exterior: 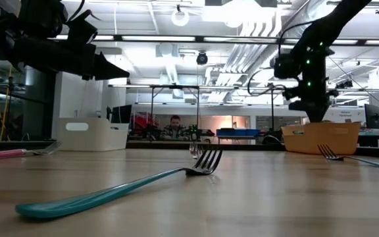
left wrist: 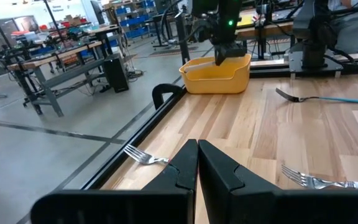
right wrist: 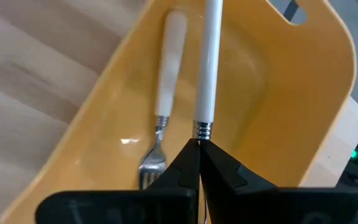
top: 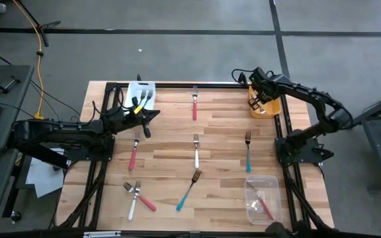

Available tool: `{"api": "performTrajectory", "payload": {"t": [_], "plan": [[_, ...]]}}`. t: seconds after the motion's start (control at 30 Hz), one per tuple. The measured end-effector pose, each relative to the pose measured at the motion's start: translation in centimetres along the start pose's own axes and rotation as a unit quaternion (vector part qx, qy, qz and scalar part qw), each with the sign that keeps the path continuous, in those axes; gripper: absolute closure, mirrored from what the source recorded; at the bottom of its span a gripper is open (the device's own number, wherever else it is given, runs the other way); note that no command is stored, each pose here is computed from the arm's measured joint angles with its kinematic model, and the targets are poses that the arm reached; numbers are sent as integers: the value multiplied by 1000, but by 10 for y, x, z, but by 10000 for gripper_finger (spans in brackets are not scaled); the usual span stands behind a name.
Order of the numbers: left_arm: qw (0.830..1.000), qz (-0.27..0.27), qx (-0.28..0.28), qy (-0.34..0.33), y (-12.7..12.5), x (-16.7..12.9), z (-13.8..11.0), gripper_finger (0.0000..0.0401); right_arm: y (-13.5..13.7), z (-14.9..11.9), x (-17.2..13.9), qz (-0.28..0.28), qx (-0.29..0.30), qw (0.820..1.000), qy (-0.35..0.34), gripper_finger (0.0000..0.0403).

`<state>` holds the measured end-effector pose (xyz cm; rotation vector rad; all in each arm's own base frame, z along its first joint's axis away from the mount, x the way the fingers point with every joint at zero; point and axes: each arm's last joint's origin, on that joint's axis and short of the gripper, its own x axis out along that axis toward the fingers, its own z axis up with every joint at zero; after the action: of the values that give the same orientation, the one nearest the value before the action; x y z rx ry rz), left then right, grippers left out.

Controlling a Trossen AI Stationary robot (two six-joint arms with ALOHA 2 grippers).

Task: Sort silverware by color (type)
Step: Put the bottom center white fork into the yellow bin, then put the bottom left light red fork into the transparent bin

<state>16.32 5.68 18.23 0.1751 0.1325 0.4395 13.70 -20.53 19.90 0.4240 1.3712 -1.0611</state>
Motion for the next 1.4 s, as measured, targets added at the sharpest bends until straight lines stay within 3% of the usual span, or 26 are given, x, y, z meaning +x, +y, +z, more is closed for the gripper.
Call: {"api": "performTrajectory", "payload": {"t": [0.47, 0.9, 1.17, 1.4], "plan": [[1000, 0, 0, 0, 0, 0, 0, 396, 6, 7, 31, -13, -18, 999, 44, 400], [1000, 0, 0, 0, 0, 0, 0, 396, 8, 8, 37, -8, -21, 998, 56, 350], [1000, 0, 0, 0, 0, 0, 0, 396, 9, 4, 16, -43, -43, 998, 30, 342], [1000, 0, 0, 0, 0, 0, 0, 396, 13, 1, -23, -33, -42, 997, -64, 395]]}}
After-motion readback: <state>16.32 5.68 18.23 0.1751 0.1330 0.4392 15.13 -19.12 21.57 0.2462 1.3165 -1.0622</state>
